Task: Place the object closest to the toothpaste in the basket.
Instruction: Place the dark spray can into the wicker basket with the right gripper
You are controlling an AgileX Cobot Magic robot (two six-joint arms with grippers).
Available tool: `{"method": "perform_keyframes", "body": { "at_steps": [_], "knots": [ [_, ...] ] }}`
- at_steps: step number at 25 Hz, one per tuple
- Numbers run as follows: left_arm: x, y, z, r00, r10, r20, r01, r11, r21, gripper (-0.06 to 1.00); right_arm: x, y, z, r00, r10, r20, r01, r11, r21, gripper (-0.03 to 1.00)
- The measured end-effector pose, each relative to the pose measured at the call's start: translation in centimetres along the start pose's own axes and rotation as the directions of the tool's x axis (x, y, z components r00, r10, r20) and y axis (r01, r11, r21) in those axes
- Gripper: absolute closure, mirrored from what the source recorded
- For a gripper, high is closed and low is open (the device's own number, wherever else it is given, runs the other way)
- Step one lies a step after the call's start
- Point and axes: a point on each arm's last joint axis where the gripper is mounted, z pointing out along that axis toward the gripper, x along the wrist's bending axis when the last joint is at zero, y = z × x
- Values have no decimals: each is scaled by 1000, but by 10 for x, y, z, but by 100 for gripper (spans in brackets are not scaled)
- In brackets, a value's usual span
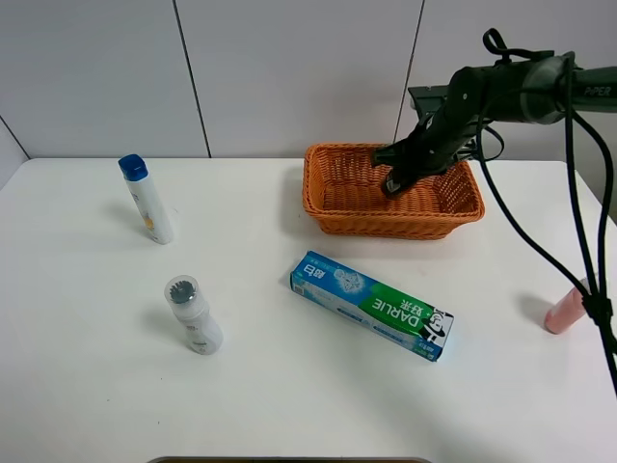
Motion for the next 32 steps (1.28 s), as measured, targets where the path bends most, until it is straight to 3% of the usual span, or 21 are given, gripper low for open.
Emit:
{"method": "perform_keyframes", "body": {
  "at_steps": [21,24,29,32],
  "knots": [
    [0,0,0,1000,0,0,0,1000,0,1,0,-5,11,1000,0,1,0,1000,23,61],
    [0,0,0,1000,0,0,0,1000,0,1,0,-5,11,1000,0,1,0,1000,21,50],
    [0,0,0,1000,0,0,0,1000,0,1,0,-2,10,1000,0,1,0,1000,0,17],
    [0,0,0,1000,0,0,0,1000,0,1,0,-1,10,1000,0,0,0,1000,-3,3]
  ]
}}
